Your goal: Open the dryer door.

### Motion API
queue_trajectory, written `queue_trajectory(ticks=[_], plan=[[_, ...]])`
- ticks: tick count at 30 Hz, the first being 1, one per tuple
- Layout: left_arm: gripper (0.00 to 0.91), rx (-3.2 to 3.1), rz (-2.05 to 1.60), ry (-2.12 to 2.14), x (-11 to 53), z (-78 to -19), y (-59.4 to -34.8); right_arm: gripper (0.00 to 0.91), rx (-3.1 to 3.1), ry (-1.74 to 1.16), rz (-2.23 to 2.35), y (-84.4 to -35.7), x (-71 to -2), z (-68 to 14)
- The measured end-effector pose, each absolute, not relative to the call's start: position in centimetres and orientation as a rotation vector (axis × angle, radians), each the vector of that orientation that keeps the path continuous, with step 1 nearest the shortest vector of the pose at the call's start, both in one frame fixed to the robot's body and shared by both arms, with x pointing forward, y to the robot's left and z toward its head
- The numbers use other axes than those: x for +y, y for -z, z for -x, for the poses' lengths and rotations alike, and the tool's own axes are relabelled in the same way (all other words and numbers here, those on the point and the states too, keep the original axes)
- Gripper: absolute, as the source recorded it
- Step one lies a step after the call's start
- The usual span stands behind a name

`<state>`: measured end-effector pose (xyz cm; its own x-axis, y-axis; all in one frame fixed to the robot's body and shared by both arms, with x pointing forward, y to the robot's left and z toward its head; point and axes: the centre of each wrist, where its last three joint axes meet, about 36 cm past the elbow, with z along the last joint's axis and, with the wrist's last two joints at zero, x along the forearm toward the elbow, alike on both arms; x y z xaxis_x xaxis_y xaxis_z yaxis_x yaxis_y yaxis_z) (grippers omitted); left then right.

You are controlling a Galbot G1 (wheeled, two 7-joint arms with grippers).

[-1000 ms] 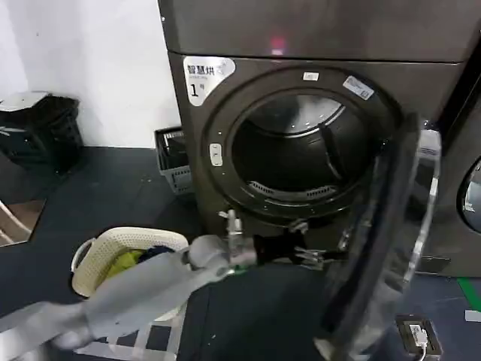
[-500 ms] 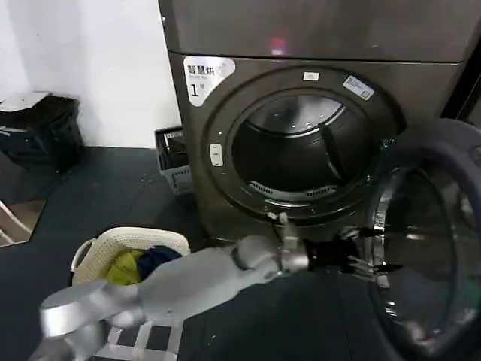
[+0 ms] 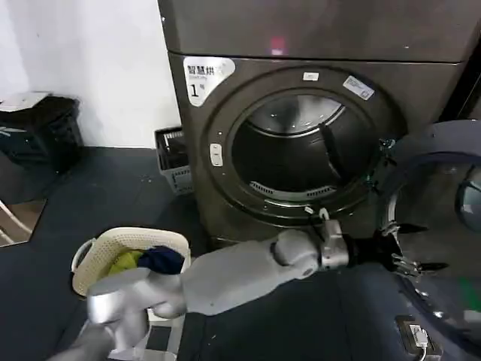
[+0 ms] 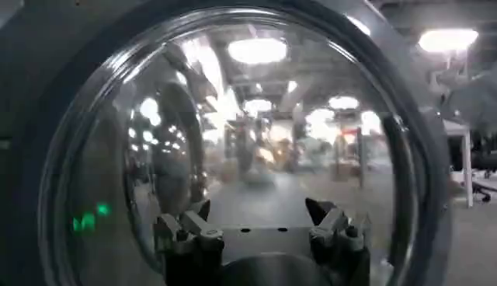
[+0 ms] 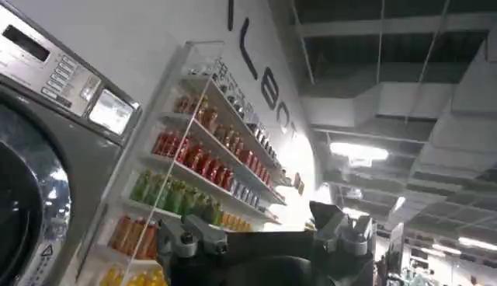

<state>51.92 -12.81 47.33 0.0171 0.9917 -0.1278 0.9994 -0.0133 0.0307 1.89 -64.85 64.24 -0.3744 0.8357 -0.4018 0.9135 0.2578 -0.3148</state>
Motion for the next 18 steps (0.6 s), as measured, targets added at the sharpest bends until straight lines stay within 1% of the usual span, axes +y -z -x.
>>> queue_trajectory(ticks=[6, 18], plan=[[0.907, 2.129, -2.12, 0.102, -13.9, -52.1, -47.7, 0.907, 2.369, 0.757, -1.652, -64.0, -64.9, -2.1], [0.907, 2.238, -1.977, 0.076, -12.7, -55.0, -47.0, 0.907, 2.337, 0.778, -1.67, -64.5, -65.3, -1.1]])
